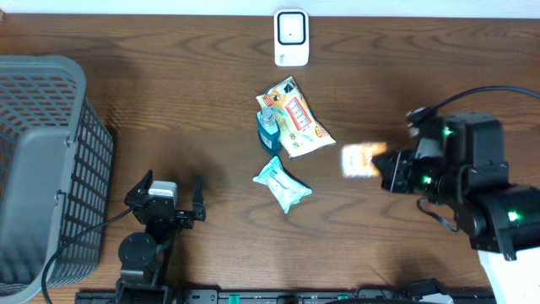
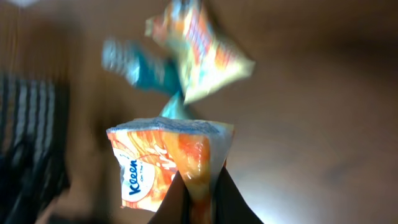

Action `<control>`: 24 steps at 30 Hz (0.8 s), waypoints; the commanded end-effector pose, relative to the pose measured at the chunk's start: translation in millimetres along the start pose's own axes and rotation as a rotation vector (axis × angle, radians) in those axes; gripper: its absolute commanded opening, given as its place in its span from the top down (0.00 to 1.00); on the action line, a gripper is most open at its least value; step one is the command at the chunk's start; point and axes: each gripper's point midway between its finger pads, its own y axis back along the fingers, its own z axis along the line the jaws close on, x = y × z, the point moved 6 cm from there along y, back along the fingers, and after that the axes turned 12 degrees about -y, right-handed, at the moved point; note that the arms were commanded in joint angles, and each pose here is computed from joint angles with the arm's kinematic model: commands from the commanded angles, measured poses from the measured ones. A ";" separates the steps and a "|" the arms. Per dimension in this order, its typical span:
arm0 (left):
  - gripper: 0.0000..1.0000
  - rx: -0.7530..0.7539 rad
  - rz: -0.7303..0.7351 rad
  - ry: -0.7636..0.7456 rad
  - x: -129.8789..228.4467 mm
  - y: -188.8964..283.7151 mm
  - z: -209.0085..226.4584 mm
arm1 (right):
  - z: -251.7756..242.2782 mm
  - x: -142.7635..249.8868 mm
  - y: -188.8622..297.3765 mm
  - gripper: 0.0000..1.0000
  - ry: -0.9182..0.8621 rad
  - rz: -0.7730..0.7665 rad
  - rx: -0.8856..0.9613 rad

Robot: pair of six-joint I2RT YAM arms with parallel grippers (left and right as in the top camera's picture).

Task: Scan the item barcode
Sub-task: 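Lift the orange pack and turn it with the right gripper, then hold the orange pack up to the white scanner with the right gripper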

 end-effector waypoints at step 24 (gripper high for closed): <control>0.00 0.022 0.047 0.004 11.8 -0.9 -3.8 | 48.7 -129.1 -61.3 0.99 0.395 -0.511 -0.087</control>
